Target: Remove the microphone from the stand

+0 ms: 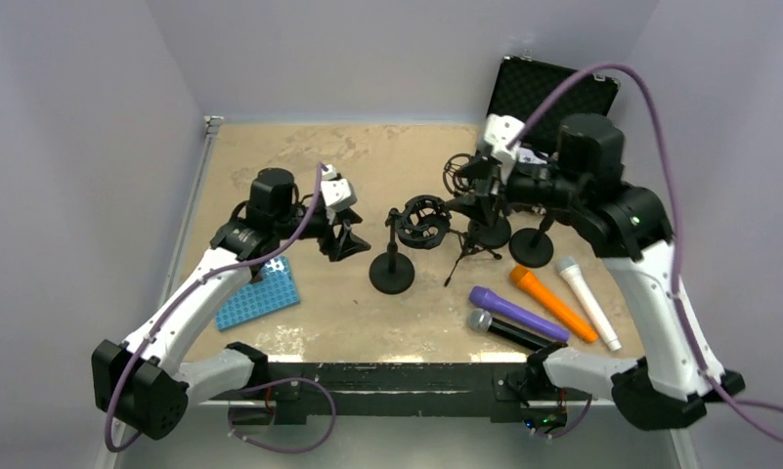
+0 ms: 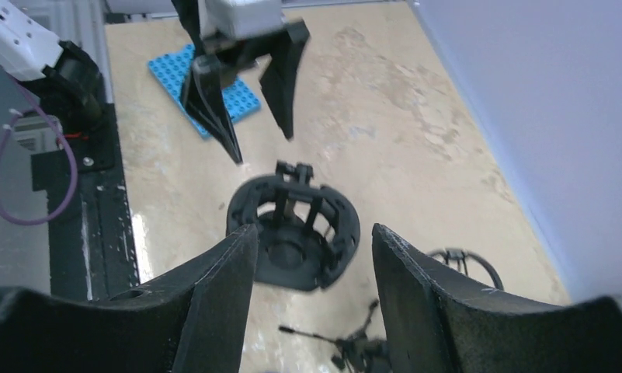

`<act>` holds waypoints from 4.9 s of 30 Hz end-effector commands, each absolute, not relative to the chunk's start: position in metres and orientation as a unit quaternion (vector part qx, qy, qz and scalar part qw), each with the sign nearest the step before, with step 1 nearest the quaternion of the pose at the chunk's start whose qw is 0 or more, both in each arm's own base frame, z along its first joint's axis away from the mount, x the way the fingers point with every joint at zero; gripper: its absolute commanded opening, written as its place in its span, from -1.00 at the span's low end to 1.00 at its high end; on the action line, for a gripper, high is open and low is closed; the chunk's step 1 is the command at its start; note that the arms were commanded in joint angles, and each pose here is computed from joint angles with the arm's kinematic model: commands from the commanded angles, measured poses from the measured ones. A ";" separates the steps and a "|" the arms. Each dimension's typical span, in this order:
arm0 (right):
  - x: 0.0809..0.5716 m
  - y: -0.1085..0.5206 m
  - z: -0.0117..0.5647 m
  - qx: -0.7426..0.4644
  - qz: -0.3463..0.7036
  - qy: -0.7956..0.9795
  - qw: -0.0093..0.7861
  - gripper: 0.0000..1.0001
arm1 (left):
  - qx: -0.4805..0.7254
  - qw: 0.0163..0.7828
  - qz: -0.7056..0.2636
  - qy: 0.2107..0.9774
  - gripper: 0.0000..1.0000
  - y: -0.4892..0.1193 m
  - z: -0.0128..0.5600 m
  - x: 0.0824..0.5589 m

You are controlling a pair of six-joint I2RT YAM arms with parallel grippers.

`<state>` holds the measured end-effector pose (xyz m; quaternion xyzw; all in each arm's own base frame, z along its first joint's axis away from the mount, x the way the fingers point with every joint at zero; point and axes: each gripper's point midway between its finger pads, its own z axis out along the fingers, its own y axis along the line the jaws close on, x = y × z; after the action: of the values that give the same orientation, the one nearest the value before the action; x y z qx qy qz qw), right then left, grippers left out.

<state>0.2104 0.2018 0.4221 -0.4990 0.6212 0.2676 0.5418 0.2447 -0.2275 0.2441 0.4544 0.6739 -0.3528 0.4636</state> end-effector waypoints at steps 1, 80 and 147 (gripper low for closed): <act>0.223 0.249 0.438 -0.507 0.313 0.586 0.549 0.20 | 0.475 0.472 -0.373 0.642 0.34 -0.253 0.256 0.249; 0.198 0.261 0.317 -0.582 0.285 0.637 0.417 -0.05 | 0.201 0.289 -0.502 0.790 0.27 -0.282 0.292 0.288; 0.213 0.279 0.261 -0.565 0.304 0.681 0.354 -0.74 | 0.115 0.136 -0.253 0.951 0.22 -0.207 0.074 0.272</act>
<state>0.2076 0.2723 0.2665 -0.5684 0.6802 0.3002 0.3523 0.2973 -0.2736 0.2214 0.1527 0.8344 -0.4593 0.2638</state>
